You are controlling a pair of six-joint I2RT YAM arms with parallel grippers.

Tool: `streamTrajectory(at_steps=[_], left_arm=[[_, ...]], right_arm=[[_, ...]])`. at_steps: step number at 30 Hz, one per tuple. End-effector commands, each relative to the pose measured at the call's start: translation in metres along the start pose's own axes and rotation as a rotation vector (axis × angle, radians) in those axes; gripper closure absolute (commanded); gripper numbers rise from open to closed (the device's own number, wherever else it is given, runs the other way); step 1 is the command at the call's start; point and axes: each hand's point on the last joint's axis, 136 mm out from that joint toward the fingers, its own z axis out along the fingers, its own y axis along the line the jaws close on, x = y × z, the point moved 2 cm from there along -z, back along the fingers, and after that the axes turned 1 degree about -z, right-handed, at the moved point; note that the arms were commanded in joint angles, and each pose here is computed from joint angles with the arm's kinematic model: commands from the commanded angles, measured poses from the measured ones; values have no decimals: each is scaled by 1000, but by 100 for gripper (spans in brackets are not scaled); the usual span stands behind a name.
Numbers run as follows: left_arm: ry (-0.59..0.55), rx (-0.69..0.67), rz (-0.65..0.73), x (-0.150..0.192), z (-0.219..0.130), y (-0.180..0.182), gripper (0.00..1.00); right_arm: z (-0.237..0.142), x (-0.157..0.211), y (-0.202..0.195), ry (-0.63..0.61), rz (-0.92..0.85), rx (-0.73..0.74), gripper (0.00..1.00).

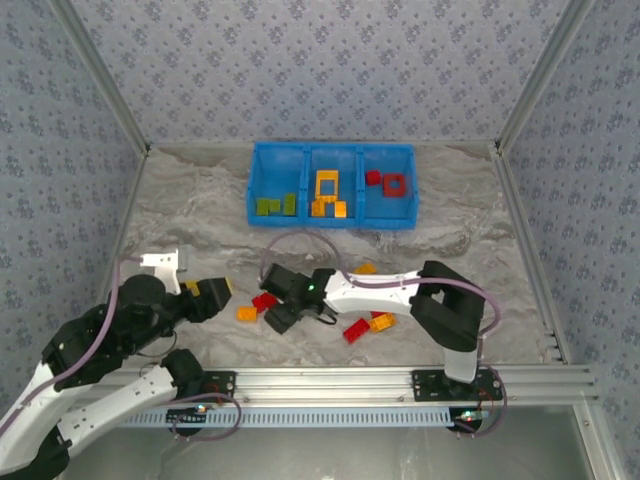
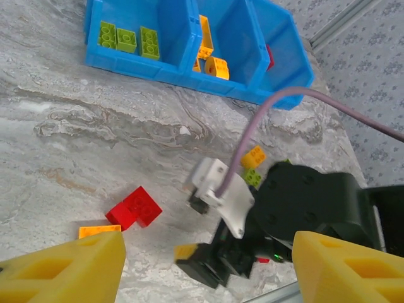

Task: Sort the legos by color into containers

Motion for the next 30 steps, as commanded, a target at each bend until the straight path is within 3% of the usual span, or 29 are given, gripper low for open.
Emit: streamTrajectory(at_steps=[1,7,19,30], left_arm=[[-1,-5,13,0,-16,7,28],[-15,-5,13,-3,-19,6,28],[11,7,27,-2,-8,-3,28],[40,33,36,-1,0,-13,27]], right_arm=[[14,-8,10,11,38,-21,19],[32,-12,5,43,55,9,25],[46,-21,-7,37,96,18,46],[36,-24,-18,15,120,47,65]])
